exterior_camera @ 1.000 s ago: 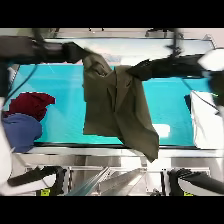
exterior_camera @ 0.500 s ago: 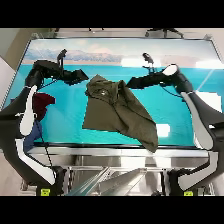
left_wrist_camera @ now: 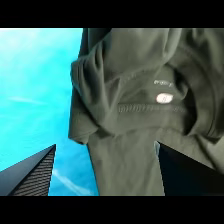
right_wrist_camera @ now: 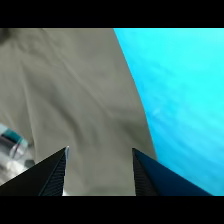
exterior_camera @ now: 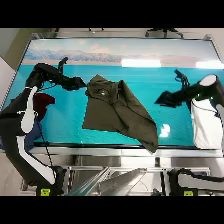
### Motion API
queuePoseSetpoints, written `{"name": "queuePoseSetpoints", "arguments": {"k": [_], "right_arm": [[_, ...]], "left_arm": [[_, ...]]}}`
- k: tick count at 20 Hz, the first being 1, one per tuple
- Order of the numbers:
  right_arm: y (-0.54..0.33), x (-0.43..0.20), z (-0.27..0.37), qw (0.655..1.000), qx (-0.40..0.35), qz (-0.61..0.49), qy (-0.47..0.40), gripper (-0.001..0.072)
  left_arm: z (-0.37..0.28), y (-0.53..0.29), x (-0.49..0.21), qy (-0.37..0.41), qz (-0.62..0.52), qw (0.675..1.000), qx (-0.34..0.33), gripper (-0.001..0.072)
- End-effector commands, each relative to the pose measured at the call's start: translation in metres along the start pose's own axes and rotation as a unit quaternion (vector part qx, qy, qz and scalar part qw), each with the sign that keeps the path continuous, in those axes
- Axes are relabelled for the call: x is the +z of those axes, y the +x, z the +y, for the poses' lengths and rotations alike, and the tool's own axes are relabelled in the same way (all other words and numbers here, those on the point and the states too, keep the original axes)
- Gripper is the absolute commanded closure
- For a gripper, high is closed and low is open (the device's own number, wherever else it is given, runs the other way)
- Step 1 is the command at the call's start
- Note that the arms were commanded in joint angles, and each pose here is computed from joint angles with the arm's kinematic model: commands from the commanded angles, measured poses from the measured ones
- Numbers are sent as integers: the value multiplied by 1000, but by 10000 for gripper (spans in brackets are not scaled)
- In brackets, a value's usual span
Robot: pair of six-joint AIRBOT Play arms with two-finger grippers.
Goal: Fold the shirts.
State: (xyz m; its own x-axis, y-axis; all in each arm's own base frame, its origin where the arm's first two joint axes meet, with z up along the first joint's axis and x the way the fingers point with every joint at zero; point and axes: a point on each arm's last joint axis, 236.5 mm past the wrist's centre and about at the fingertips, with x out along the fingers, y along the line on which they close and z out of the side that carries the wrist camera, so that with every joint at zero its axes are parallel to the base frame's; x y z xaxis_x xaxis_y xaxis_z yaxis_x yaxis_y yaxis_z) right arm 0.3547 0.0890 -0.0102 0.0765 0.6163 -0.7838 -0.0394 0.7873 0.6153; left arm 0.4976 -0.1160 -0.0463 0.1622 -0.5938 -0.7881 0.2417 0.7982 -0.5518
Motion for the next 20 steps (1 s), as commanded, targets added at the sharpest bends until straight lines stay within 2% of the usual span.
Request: {"name": "queuePoseSetpoints", "arguments": {"k": [1,4,8,13,14,15,17,20], "right_arm": [[18,-75,-22,997,-6,22,68,252],[38,-117,-32,995,-15,34,92,252],[51,-149,-47,992,-34,66,104,252],[44,-139,-72,991,-65,33,116,252],[41,-140,-78,990,-71,32,121,252],[39,-140,-82,989,-73,31,126,252],[40,-140,-82,989,-71,29,130,252],[53,-145,-84,988,-71,30,135,253]], "left_arm": [[-3,13,-6,32,19,999,28,3],[-10,25,8,46,-5,998,37,3],[-15,53,-6,47,34,998,20,3],[-31,66,-3,46,47,998,-11,5],[-33,67,-3,48,45,998,-10,118],[-33,68,-2,49,44,998,-9,336],[-33,67,-1,49,41,998,-8,679],[-36,67,2,46,36,998,-15,690]]}}
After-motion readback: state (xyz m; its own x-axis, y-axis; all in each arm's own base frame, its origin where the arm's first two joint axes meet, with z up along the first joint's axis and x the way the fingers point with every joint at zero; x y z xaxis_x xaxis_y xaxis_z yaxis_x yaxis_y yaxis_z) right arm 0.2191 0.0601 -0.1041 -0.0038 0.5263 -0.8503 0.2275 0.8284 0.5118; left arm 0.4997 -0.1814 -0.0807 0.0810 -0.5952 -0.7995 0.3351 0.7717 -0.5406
